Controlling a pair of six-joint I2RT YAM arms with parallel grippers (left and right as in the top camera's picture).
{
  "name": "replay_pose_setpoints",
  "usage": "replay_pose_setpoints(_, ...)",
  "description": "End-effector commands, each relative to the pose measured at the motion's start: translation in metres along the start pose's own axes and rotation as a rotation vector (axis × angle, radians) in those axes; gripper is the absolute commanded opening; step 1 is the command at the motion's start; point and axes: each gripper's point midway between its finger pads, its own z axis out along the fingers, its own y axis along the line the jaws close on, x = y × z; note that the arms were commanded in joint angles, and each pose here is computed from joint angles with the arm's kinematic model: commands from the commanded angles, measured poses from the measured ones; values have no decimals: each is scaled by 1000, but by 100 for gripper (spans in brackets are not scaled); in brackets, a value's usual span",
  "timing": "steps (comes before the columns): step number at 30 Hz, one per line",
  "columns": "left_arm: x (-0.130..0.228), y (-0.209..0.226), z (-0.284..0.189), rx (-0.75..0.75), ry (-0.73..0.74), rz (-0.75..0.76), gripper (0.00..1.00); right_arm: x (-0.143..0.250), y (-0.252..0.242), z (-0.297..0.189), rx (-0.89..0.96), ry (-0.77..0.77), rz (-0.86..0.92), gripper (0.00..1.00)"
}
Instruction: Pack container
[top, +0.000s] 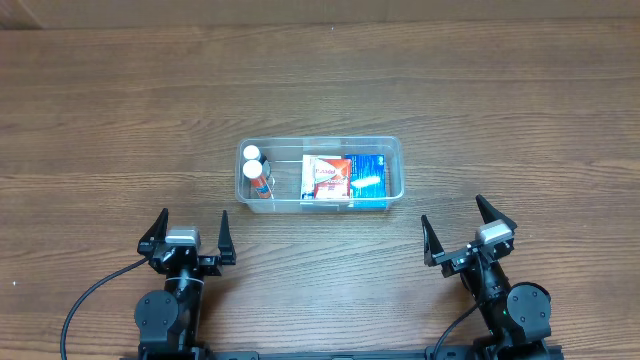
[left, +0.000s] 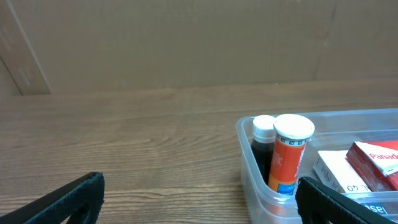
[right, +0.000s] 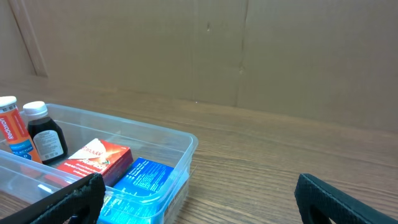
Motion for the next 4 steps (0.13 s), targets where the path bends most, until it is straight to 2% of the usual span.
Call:
replay_pose_setpoints(1, -2, -3, -1, 15, -12, 19, 100, 2, -1, 0, 5, -4, -1, 100)
replay_pose_setpoints(4, -2, -3, -1, 15, -12, 19, 100, 1, -1, 0, 5, -4, -1, 100)
